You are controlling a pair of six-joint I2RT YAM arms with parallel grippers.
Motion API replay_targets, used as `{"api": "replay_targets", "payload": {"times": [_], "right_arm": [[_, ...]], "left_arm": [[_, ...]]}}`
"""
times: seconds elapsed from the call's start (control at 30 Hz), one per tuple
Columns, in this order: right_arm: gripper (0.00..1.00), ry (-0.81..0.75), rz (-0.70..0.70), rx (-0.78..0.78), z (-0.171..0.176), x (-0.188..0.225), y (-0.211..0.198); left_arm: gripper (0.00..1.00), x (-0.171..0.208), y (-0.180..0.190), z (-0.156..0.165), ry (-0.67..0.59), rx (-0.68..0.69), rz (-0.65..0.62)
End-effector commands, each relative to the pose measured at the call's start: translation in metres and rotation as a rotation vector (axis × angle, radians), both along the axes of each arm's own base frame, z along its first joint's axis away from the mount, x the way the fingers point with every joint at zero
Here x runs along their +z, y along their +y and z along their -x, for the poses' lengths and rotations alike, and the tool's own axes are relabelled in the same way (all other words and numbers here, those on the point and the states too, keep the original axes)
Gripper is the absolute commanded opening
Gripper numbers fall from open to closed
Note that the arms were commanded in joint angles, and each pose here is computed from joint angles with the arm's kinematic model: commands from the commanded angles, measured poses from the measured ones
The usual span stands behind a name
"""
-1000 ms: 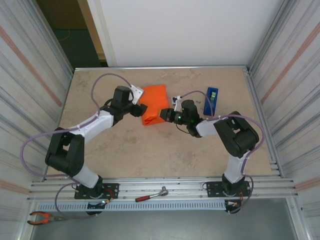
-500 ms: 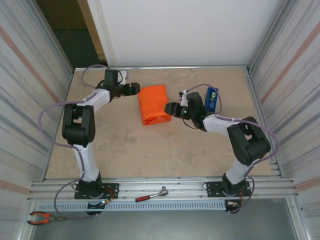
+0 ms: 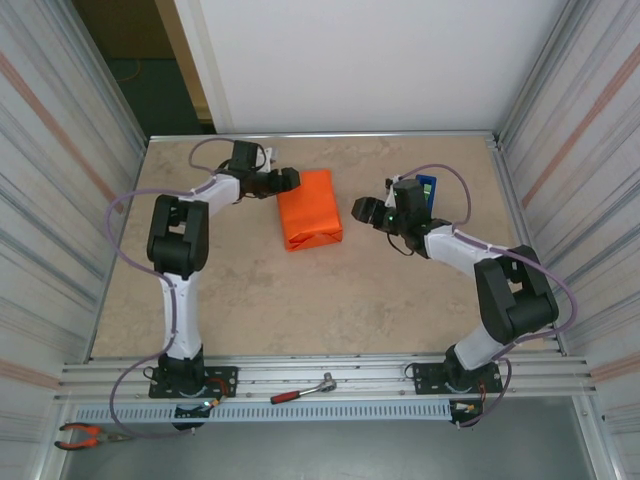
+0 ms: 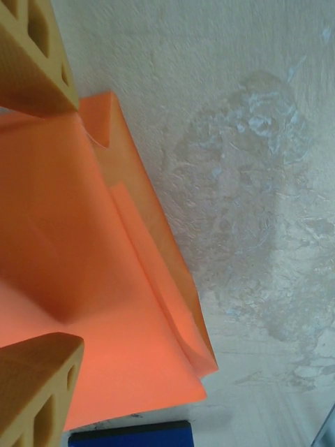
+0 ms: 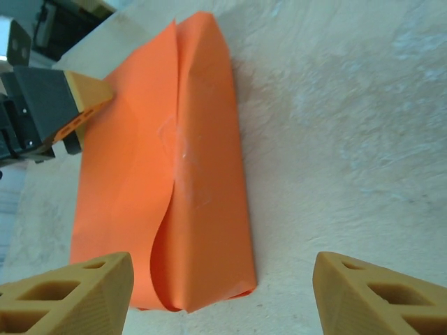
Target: Wrap the gift box in paper
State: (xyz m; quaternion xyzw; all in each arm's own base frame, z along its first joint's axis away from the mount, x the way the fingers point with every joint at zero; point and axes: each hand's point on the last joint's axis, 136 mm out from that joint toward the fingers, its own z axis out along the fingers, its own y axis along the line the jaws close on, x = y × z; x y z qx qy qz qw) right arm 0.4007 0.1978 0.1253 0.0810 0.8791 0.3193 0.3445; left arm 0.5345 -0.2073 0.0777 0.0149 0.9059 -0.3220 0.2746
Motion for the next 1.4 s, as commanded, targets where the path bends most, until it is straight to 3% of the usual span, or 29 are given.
{"api": "replay_targets", "payload": {"times": [0.0, 0.23, 0.43, 0.6, 0.77, 0.87, 1.03, 1.37], "right_arm": [[0.68, 0.042, 0.028, -0.048, 0.002, -0.006, -0.02], [0.67, 0.1, 0.004, -0.029, 0.012, -0.019, -0.025], [0.66, 0.122, -0.02, -0.003, 0.017, -0.019, -0.02], [0.65, 0.083, -0.059, 0.024, 0.014, 0.001, -0.013], [0.67, -0.021, -0.153, 0.123, 0.012, 0.038, 0.007], [0.68, -0.08, -0.173, 0.176, 0.014, 0.054, 0.02], [0.71, -0.17, -0.155, 0.233, 0.022, 0.073, 0.04], [0.73, -0.22, -0.088, 0.184, 0.018, 0.071, 0.053]], "left_arm": [[0.75, -0.003, -0.005, -0.005, 0.03, 0.001, 0.019], [0.55, 0.0, -0.014, -0.016, 0.035, -0.009, 0.066], [0.01, 0.032, -0.032, -0.019, -0.021, -0.051, 0.18], [0.0, 0.095, -0.043, -0.009, -0.197, -0.078, 0.264], [0.0, 0.162, -0.052, 0.026, -0.414, -0.121, 0.315], [0.0, 0.181, -0.056, 0.052, -0.508, -0.159, 0.333], [0.0, 0.176, -0.06, 0.091, -0.598, -0.192, 0.314], [0.0, 0.15, -0.051, 0.125, -0.615, -0.218, 0.3]]}}
